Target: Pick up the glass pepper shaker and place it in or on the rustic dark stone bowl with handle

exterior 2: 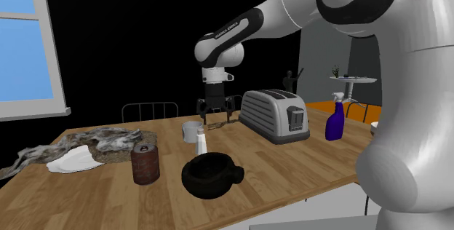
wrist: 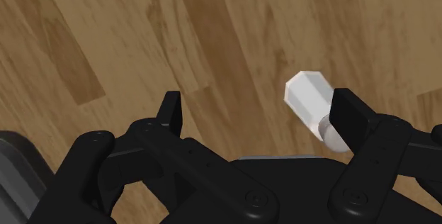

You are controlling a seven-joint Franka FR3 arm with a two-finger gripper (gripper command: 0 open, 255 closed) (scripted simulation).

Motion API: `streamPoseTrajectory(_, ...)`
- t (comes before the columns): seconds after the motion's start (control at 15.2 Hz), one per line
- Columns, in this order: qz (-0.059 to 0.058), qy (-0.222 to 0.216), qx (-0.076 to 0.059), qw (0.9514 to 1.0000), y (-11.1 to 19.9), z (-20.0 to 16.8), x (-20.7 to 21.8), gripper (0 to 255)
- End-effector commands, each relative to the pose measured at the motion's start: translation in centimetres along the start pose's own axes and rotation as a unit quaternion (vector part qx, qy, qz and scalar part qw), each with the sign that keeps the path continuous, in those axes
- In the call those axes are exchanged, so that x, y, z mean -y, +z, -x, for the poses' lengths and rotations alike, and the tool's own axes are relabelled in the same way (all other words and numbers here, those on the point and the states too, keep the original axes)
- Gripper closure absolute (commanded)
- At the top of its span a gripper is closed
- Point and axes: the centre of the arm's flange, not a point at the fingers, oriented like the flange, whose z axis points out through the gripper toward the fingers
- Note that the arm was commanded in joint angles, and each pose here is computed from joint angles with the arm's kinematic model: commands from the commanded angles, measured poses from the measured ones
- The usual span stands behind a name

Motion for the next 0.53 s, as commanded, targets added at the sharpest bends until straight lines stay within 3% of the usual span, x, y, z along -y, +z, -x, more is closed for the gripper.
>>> streamPoseTrajectory(0.0,-0.002,0.005,0.000,1.0000,0.7,-1.5,2.2,0)
streamPoseTrajectory(0.33,-0.007,0.015,0.000,0.9999,2.5,-5.0,7.2,0)
streamPoseTrajectory(0.46,-0.007,0.015,0.000,0.9999,3.5,-5.0,7.2,0)
